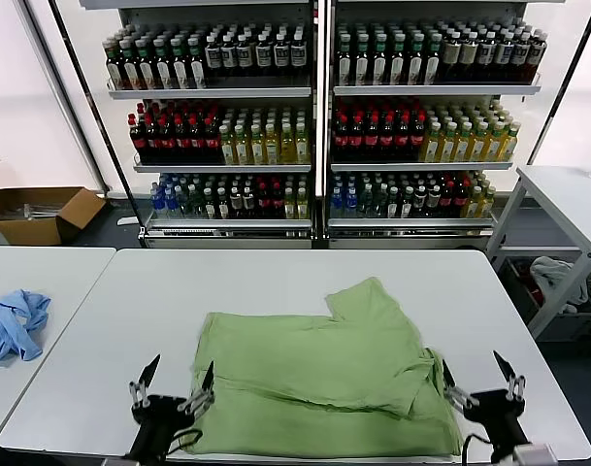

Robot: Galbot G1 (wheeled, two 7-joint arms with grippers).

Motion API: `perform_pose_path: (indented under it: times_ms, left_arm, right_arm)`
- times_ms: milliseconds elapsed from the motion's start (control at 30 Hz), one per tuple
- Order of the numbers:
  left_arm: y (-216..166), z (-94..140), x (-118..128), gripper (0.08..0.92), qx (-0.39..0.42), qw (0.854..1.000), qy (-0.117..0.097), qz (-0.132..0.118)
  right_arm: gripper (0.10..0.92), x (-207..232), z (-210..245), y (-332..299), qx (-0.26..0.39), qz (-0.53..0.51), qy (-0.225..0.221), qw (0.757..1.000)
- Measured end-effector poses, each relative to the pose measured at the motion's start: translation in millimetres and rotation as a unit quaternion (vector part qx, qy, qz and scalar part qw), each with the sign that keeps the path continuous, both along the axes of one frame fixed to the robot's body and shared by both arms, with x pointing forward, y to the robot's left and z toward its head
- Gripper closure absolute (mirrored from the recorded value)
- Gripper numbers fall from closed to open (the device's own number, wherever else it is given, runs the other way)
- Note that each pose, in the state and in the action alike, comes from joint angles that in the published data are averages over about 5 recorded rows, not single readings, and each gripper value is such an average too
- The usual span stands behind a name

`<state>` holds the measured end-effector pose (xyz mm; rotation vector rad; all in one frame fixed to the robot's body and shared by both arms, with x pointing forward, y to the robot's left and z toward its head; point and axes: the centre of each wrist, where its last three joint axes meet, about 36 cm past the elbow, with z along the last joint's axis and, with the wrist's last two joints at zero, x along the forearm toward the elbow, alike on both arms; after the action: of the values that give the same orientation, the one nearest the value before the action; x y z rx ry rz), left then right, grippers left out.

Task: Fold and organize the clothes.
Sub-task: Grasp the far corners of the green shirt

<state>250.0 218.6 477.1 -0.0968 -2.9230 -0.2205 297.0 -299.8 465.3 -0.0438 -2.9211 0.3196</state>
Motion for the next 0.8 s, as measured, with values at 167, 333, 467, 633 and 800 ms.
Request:
perform_pose_path:
  times_ms: [167, 333, 467, 633, 800]
  left_arm:
    - [8.6, -5.9, 41.6, 0.177, -0.014, 1.000, 0.008, -0.010]
    - [18.1, -14.1, 80.6, 0.177, -0.023, 0.999, 0.028, -0.016]
    - [25.2, -21.9, 108.2, 0.177, -0.024, 0.998, 0.052, -0.021]
    - [36.7, -31.5, 141.3, 0.177, -0.021, 0.996, 0.089, -0.021]
    - [49.9, -40.0, 165.4, 0.177, -0.017, 0.993, 0.120, -0.011]
  right_arm:
    - [0.200, 56.5, -0.9, 0.0, 0.031, 0.007, -0.003, 0.999]
    - [0.200, 114.9, -2.5, 0.5, 0.045, 0.022, 0.011, 0.999]
    - [0.200, 158.2, -7.1, 1.2, 0.047, 0.033, 0.033, 0.998]
    - [0.200, 205.1, -17.3, 5.2, 0.042, 0.053, 0.070, 0.995]
    - [0.200, 240.9, -27.5, 14.1, 0.032, 0.077, 0.105, 0.991]
